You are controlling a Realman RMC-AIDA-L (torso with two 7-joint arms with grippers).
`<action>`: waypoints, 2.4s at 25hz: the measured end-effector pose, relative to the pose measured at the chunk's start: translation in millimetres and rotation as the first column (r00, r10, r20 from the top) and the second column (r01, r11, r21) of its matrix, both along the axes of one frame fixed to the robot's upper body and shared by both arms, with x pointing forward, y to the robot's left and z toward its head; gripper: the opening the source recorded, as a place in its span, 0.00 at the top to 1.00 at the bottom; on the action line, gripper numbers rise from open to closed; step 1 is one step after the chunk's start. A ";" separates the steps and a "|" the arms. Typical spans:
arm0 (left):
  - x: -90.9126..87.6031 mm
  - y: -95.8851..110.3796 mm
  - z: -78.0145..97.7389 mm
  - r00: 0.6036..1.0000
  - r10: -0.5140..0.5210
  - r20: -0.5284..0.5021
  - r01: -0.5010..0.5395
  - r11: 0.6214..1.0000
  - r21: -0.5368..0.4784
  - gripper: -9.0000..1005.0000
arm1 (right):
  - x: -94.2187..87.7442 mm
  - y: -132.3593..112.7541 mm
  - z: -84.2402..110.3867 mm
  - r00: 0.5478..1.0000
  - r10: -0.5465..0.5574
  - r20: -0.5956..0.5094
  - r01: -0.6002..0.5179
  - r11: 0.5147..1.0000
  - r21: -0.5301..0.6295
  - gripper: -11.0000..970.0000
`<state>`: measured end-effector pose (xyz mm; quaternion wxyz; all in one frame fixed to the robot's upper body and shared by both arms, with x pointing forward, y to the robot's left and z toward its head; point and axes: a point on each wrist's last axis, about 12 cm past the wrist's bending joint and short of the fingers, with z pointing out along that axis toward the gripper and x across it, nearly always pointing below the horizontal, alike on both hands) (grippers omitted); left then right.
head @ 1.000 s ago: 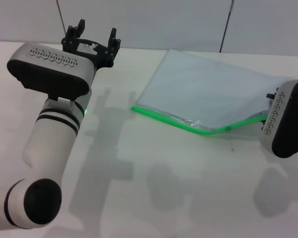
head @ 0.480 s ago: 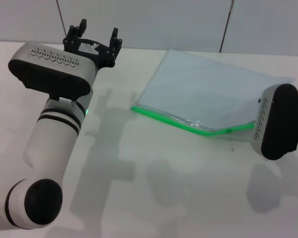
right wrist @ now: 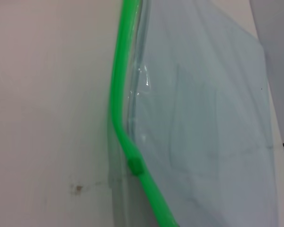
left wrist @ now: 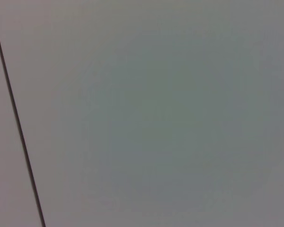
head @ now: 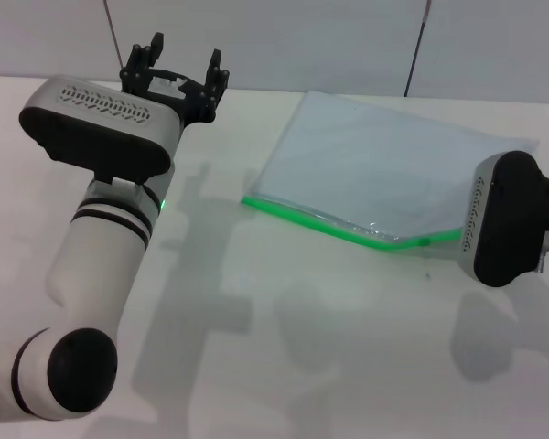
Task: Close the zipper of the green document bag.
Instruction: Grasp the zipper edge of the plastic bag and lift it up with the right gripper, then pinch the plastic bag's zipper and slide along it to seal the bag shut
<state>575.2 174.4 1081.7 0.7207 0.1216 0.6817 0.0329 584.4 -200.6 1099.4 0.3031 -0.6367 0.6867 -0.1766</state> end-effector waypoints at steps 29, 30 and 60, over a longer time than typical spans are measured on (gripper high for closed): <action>-3.3 -24.4 16.9 0.978 -0.207 -0.030 0.209 0.974 0.087 0.28 | -7.9 -7.8 43.9 0.993 -0.059 0.099 0.049 0.994 0.101 0.87; -4.4 -28.0 19.2 0.970 -0.240 -0.039 0.243 0.965 0.100 0.28 | -8.4 -9.2 47.5 0.992 -0.065 0.109 0.053 0.993 0.108 0.88; -18.4 -93.5 27.0 0.805 -0.565 -0.182 0.536 0.561 0.631 0.28 | -20.1 1.7 63.8 0.986 -0.050 0.158 0.024 0.986 0.163 0.94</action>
